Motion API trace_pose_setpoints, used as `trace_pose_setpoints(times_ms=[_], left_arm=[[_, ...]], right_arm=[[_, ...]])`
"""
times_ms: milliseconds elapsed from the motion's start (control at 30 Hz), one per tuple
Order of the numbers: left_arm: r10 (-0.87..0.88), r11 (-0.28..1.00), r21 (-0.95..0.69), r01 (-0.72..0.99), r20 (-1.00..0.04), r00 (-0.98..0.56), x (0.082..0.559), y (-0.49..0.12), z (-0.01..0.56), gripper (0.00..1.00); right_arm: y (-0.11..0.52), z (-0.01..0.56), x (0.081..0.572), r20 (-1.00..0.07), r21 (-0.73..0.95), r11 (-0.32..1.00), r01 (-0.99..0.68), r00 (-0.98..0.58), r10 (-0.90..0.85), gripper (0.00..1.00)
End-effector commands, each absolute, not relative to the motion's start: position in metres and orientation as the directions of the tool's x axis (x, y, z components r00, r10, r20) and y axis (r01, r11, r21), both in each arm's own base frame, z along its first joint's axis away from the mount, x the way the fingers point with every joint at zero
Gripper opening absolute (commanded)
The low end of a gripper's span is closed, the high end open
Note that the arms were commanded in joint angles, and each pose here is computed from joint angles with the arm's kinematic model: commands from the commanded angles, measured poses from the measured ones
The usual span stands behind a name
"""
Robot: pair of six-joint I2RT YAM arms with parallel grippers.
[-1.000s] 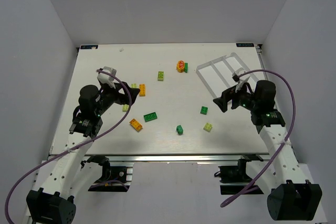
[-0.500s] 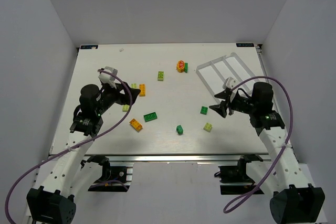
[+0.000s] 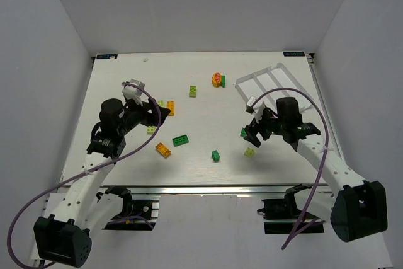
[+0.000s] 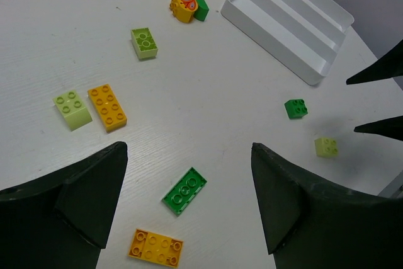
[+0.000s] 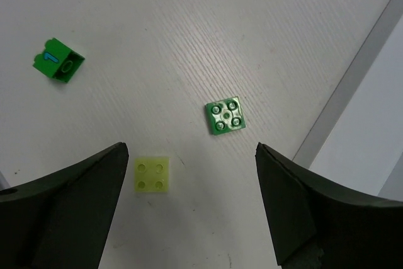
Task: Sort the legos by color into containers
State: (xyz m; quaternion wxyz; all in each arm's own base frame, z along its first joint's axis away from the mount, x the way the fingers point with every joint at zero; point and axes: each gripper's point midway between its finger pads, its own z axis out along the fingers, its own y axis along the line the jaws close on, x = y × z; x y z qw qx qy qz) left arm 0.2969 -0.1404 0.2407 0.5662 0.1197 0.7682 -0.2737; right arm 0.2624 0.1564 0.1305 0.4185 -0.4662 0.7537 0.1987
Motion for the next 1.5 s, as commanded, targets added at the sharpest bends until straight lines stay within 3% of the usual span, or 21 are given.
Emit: trace_pose_setpoints(times_ms=[0,500,1033,1100,1200,1300,1467], left_arm=[[-0.122,0.815,-0.282,0.507,-0.938,-0.325,0.298,-0.142,0.246,0.89],[-0.117,0.818,-0.278,0.503,-0.937,-0.328,0.298,-0.141,0.245,0.9],[-0.118,0.816,-0.28,0.506,-0.937,-0.328,0.298,-0.142,0.246,0.9],[-0.117,0.817,-0.279,0.505,-0.937,-0.328,0.298,-0.142,0.245,0.9],[-0.118,0.817,-0.278,0.505,-0.938,-0.325,0.298,-0.142,0.246,0.9],[-0.117,0.816,-0.278,0.506,-0.938,-0.327,0.298,-0.142,0.245,0.9],[-0.117,0.816,-0.281,0.504,-0.936,-0.332,0.299,-0.142,0.244,0.9]], right_arm=[[0.142,0.107,0.268,-0.729,-0.142,0.514,-0.846,-0.262,-0.632,0.87],[0.147,0.039,0.233,-0.49,-0.096,0.383,-0.919,-0.291,-0.822,0.85],[0.144,0.01,0.221,-0.403,-0.111,0.334,-0.936,-0.265,-0.876,0.73],[0.145,0.011,0.22,-0.412,-0.108,0.323,-0.94,-0.253,-0.875,0.65],[0.147,0.012,0.214,-0.422,-0.085,0.298,-0.951,-0.236,-0.875,0.4],[0.154,0.021,0.21,-0.455,-0.066,0.27,-0.961,-0.212,-0.865,0.26],[0.182,0.076,0.212,-0.598,-0.052,0.234,-0.971,-0.157,-0.786,0.12]])
